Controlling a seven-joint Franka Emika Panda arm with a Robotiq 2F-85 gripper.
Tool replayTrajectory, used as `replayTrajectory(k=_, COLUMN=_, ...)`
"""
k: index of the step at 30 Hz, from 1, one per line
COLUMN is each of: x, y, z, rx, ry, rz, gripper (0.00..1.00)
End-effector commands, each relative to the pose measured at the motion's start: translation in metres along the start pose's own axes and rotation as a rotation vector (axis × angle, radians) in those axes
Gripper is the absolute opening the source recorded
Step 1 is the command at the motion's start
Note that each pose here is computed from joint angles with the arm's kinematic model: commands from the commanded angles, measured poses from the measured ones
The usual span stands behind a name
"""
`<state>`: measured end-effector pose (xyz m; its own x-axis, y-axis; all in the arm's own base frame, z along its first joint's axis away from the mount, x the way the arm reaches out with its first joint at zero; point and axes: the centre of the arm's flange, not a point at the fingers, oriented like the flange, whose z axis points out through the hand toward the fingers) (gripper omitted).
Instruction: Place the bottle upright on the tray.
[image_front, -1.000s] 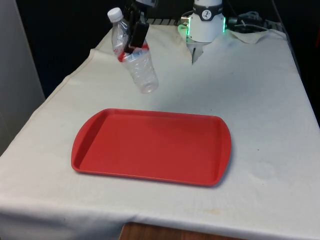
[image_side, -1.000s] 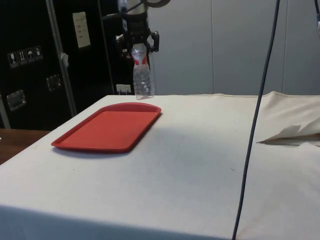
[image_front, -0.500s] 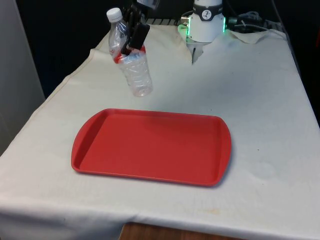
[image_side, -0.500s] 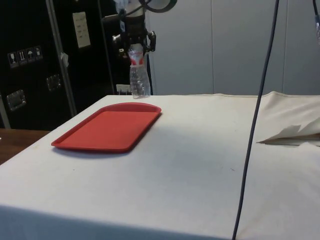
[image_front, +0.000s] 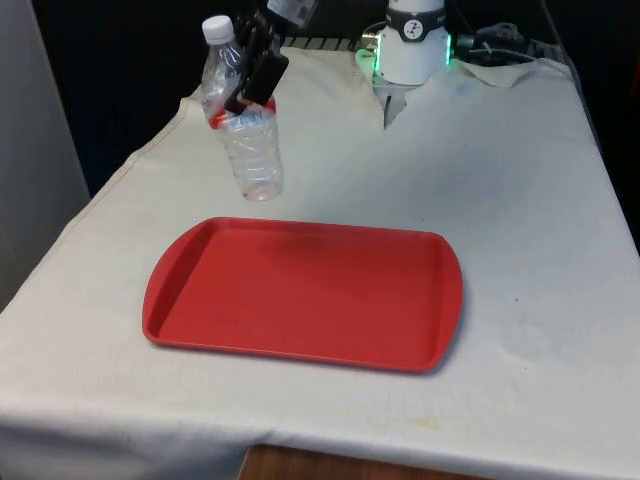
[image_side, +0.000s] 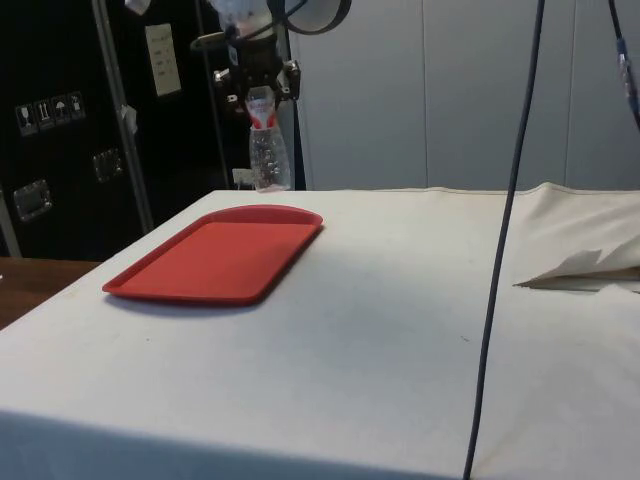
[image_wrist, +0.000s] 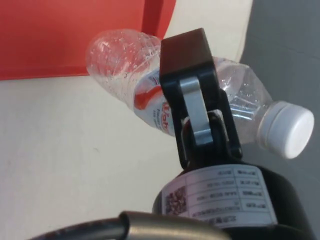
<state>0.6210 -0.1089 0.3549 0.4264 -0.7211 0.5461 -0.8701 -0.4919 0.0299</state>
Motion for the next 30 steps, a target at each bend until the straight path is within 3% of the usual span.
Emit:
replayTrajectory(k=1, x=0.003, y=-0.003, z=0.0, rx=-0.003, ry=0.024, rz=0.01, gripper=0.33)
replayTrajectory(k=2, x=0.004, y=-0.003, z=0.0, rx=-0.006, ry=0.031, rz=0.011, gripper=0.33)
replayTrajectory(k=3, x=0.001, y=-0.002, z=0.0, rx=-0.004, ry=0.012, rz=0.002, gripper=0.33)
replayTrajectory(k=4, x=0.004, y=-0.005, z=0.0, rx=-0.008, ry=0.043, rz=0.013, gripper=0.33)
replayTrajectory(k=10, x=0.007, y=-0.011, z=0.002, rx=-0.024, ry=0.087, rz=0.019, gripper=0.33)
replayTrajectory(k=12, x=0.008, y=-0.012, z=0.003, rx=-0.029, ry=0.1, rz=0.021, gripper=0.33)
replayTrajectory(k=13, x=0.005, y=-0.011, z=0.002, rx=-0.026, ry=0.078, rz=0.01, gripper=0.33)
replayTrajectory(k=14, x=0.008, y=-0.014, z=0.002, rx=-0.031, ry=0.106, rz=0.021, gripper=0.33)
replayTrajectory(k=21, x=0.01, y=-0.02, z=0.006, rx=-0.053, ry=0.155, rz=0.029, gripper=0.33)
replayTrajectory(k=22, x=0.008, y=-0.018, z=0.005, rx=-0.051, ry=0.135, rz=0.019, gripper=0.33)
replayTrajectory(k=23, x=0.01, y=-0.02, z=0.006, rx=-0.057, ry=0.162, rz=0.029, gripper=0.33)
replayTrajectory(k=30, x=0.01, y=-0.027, z=0.006, rx=-0.076, ry=0.208, rz=0.036, gripper=0.33)
